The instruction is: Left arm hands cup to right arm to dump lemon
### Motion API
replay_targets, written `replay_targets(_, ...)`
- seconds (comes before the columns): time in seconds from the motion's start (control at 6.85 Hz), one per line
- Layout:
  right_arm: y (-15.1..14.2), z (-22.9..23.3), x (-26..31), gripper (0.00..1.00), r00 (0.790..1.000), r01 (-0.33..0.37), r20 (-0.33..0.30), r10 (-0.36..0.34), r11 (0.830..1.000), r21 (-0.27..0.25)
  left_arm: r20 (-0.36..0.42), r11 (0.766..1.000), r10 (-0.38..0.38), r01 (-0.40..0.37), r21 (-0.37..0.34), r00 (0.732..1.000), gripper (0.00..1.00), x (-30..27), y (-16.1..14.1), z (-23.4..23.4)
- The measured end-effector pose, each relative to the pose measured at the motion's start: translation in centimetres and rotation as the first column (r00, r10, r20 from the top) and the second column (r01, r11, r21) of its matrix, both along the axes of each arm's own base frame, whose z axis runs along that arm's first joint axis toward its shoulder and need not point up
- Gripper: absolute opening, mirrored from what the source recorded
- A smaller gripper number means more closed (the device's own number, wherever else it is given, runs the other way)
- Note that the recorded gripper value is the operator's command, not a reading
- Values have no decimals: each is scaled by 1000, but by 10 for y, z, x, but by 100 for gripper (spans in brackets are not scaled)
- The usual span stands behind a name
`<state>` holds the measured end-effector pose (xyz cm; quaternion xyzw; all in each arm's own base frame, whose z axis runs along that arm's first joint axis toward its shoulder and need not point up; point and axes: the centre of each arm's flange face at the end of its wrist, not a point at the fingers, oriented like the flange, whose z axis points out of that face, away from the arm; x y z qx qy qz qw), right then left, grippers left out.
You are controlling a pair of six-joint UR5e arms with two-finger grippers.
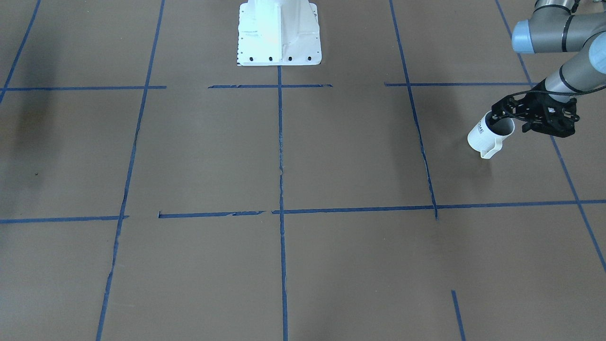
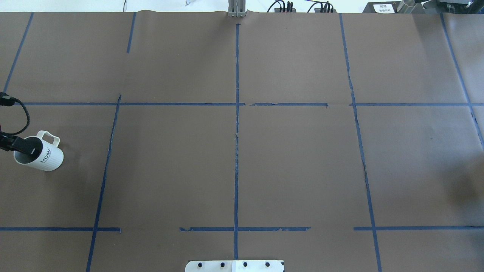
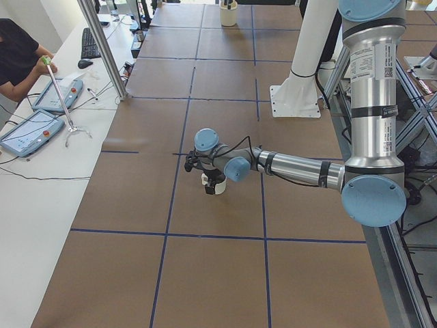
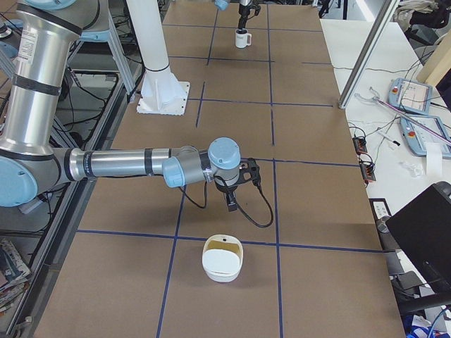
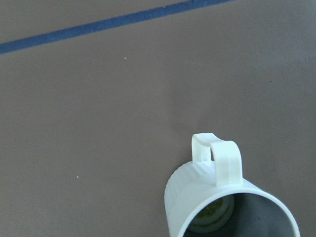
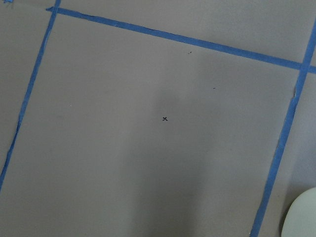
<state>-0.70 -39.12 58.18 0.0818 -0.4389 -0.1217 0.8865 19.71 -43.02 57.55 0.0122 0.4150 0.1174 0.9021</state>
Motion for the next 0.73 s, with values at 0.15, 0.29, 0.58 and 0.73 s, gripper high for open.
replay_targets(0.15,0,0,-1,100,1000,2,0,-2,1000,-2,7,1000,2,-2,-6,1000,2,5,2,2)
replay_targets(0.29,0,1,-2,100,1000,5,0,-5,1000,-4,12,1000,-3,4,-15,1000,0,7,3,3)
replay_targets(0.58,-2,-1,-14,100,1000,30,3,-30,1000,-3,57,997,-74,74,-9,996,0,4,-1,-1)
replay_targets(0.73,-13,-12,-34,100,998,59,5,-59,998,9,87,989,-147,148,-8,985,0,3,-7,-9)
